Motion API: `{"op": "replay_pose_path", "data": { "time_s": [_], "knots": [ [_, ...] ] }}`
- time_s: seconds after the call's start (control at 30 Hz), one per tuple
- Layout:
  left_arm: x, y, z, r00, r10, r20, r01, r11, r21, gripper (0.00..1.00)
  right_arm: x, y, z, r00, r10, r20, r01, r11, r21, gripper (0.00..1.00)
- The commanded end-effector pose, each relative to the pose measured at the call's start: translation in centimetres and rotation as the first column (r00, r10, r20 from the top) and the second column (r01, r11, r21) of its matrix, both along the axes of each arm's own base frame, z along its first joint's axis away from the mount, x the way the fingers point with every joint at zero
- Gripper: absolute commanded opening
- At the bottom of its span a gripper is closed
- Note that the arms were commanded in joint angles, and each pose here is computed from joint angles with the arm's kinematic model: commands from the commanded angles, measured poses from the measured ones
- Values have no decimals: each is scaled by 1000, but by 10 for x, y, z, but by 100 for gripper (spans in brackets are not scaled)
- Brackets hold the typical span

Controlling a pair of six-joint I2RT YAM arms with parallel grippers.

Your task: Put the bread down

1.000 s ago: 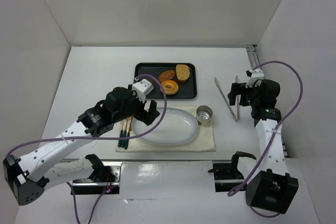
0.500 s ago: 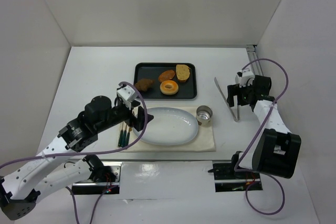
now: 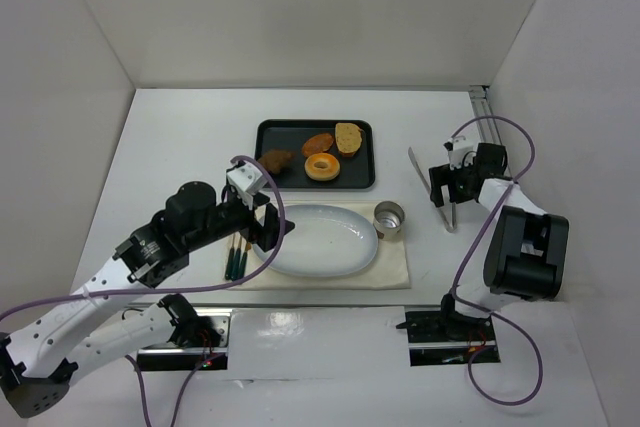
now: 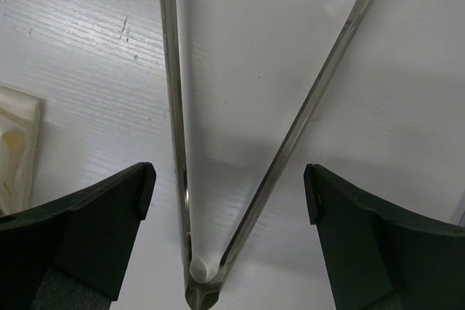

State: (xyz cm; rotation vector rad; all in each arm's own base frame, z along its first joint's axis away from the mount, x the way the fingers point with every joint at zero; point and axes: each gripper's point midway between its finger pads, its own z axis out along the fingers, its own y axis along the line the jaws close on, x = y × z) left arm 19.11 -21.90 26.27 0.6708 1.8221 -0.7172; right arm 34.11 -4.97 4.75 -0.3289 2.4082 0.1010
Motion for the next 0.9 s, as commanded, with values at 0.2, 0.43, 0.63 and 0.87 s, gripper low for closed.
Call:
{"op": "replay_pose_path", "data": {
  "time_s": [0.2,0.43,0.63,0.87],
  "knots": [
    [1,-7,3,1000,-17,-1,16,1000,-24,100,33,-9,3,999,22,49,-20,999,-27,96],
    [1,-7,3,1000,-17,-1,16,1000,-24,100,33,-4,-11,999,41,11,-41,999,-30,94],
    [1,-7,-1,1000,-16,-7,16,1000,-17,100,33,0,-20,999,47,-9,-47,997,-62,90],
    [2,-6,-1,1000,-8,-5,8,1000,-15,100,31,-7,-29,999,21,-38,-24,996,-90,53]
  ]
}}
